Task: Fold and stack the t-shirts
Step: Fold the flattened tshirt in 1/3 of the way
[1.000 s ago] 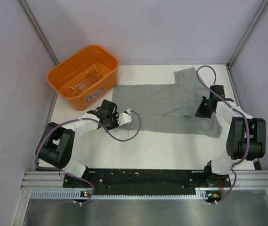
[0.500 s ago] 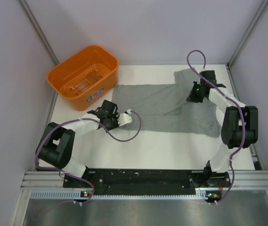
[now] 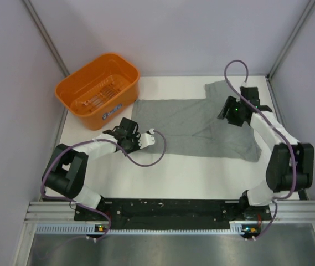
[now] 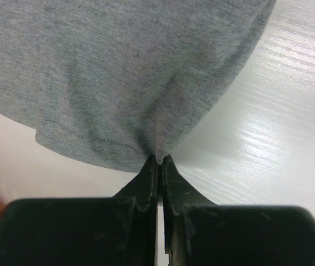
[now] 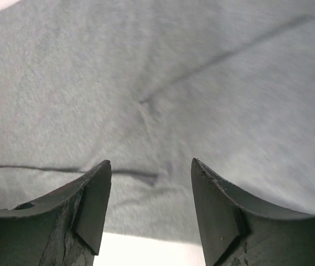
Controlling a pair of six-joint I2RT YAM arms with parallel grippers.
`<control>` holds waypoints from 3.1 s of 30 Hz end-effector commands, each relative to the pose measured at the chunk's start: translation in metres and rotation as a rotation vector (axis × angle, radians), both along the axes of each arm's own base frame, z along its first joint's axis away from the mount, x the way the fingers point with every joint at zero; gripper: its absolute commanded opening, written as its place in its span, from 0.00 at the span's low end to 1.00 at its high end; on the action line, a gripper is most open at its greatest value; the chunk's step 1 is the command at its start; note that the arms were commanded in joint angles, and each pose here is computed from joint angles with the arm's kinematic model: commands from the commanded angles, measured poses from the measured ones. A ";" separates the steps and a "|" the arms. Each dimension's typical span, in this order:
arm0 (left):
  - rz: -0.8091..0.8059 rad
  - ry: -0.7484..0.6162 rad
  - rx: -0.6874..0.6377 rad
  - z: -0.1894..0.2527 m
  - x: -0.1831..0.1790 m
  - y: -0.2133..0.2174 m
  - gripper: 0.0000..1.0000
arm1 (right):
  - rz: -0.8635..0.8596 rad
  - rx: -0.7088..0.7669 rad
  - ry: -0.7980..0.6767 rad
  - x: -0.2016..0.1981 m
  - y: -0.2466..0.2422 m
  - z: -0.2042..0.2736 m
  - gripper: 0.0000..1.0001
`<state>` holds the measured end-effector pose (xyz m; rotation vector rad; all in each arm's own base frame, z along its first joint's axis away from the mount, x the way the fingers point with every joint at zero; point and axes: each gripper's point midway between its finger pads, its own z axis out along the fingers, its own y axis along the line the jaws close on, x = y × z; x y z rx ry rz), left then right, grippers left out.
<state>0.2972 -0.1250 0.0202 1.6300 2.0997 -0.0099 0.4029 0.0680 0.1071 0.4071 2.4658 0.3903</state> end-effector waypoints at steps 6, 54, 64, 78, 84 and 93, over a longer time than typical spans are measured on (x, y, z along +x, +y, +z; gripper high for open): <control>0.038 0.059 0.028 -0.006 -0.017 0.005 0.00 | -0.579 0.033 0.040 -0.134 -0.118 -0.015 0.61; -0.045 0.269 0.122 -0.018 -0.096 0.031 0.00 | -0.987 0.024 0.069 -0.158 -0.207 -0.060 0.00; -0.151 0.479 0.071 -0.010 -0.155 0.020 0.00 | -1.089 0.019 0.147 -0.194 -0.207 -0.060 0.00; -0.285 0.559 0.082 0.003 -0.197 0.011 0.00 | -1.326 0.016 0.286 -0.236 -0.222 -0.078 0.00; -0.310 0.592 0.049 0.011 -0.205 0.002 0.01 | -1.380 -0.050 0.270 -0.251 -0.241 -0.069 0.00; -0.375 0.630 0.060 0.020 -0.223 -0.001 0.00 | -1.387 -0.056 0.263 -0.253 -0.246 -0.065 0.00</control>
